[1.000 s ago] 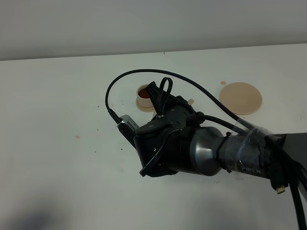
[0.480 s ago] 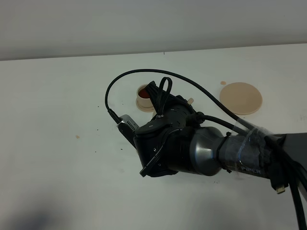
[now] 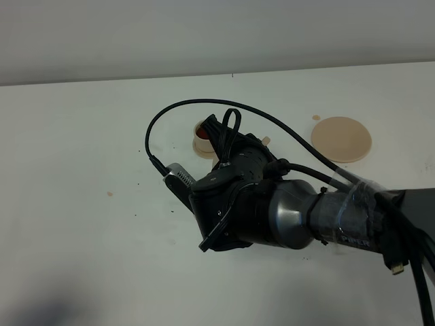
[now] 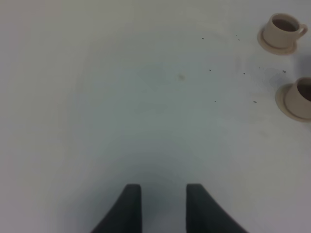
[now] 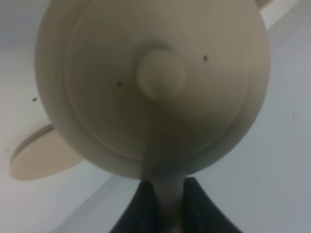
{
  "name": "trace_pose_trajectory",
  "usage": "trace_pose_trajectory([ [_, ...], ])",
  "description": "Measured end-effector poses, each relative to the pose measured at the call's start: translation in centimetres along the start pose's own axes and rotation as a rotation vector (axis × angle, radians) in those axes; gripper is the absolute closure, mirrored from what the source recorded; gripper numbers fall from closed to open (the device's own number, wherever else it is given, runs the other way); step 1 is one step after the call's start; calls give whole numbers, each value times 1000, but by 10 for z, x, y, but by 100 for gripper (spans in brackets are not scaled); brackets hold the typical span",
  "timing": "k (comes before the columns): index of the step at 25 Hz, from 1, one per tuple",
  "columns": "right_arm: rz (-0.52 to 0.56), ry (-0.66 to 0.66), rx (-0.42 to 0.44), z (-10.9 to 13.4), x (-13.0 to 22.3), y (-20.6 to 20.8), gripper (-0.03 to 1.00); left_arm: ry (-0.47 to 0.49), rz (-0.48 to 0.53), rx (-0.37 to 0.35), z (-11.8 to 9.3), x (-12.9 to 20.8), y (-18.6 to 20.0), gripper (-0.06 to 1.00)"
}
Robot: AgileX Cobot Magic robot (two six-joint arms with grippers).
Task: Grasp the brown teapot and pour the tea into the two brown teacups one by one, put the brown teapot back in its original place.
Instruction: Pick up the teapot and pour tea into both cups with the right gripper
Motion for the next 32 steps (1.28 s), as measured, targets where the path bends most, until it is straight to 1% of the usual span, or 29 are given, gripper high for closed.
trace_pose_trajectory([
  [9, 3, 12, 8, -1, 0, 0, 86, 0, 0, 0, 0, 0, 0, 70],
  [14, -2, -38, 0, 0, 0, 0, 86, 0, 0, 0, 0, 0, 0, 70],
  [19, 4, -118, -7, 1, 1, 0, 86, 0, 0, 0, 0, 0, 0, 70],
  [26, 30, -175, -72, 10, 4, 1, 86, 0, 0, 0, 0, 0, 0, 70],
  [32, 13, -288, -134, 6, 7, 8, 86, 0, 0, 0, 0, 0, 0, 70],
])
Point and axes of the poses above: a point on each arm's last joint axis where the gripper is mounted, y pointing back along that axis away from the gripper, z along the wrist's bending axis when the last joint is at zero, x = y × z, the point moved 6 cm from there along -y, pointing out along that axis toward the gripper, and after that the axes turned 5 degrees about y, right-handed, at the moved point
